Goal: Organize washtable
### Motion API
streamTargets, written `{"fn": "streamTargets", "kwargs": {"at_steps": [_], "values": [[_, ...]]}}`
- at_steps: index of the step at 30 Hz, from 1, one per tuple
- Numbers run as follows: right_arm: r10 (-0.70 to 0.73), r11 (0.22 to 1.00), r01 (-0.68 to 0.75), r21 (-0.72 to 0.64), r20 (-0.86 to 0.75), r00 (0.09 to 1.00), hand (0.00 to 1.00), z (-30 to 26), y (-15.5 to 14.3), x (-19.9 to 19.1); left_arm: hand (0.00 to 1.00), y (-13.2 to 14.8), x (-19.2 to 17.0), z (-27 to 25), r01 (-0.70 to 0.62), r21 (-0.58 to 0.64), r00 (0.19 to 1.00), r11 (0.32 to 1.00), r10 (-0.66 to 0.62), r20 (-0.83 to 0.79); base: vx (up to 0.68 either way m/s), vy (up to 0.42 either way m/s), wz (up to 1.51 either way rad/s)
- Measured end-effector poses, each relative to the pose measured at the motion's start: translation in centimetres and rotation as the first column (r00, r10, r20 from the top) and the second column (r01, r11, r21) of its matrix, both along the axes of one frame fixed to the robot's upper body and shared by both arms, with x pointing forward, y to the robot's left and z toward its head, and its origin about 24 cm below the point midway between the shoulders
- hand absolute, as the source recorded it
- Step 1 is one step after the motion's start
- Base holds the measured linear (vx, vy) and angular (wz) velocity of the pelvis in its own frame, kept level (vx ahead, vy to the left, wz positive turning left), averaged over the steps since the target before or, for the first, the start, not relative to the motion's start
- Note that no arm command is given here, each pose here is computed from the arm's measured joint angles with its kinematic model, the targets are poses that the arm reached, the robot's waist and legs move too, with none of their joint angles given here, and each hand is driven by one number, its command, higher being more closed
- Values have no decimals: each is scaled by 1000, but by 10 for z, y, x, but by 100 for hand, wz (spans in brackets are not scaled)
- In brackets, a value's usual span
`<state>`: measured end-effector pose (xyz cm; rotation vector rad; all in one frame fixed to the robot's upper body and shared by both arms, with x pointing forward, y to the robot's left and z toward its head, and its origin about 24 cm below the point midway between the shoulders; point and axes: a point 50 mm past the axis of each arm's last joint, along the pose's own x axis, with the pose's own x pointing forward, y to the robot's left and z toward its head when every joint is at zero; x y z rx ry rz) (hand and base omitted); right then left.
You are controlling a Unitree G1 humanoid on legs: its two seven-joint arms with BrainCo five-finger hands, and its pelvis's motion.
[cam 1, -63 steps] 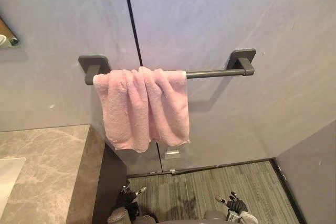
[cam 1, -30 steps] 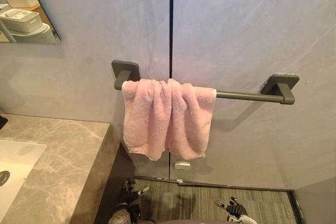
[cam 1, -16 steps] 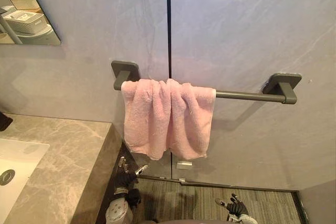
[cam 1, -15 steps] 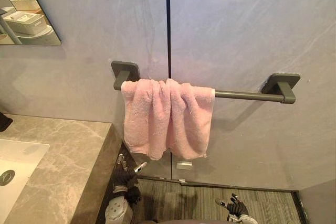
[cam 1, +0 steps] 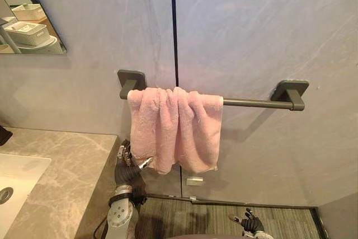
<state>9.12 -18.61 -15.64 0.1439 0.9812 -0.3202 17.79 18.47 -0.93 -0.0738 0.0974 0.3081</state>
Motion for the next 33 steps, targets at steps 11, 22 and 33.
{"fn": "streamTargets", "kwargs": {"at_steps": [11,22,33], "values": [[11,1000,-11,-2,-27,1000,0,-2,-4,-2,0,11,5,6,8,50,1000,999,-9,20,-23,-11,-5],[35,999,-35,1,-33,999,0,-2,-5,2,100,14,7,4,74,88,997,993,-75,2,-30,-13,-3],[86,996,-83,-41,95,992,0,13,-9,29,100,14,13,-1,119,99,993,988,-117,-25,-6,-7,-6]]}}
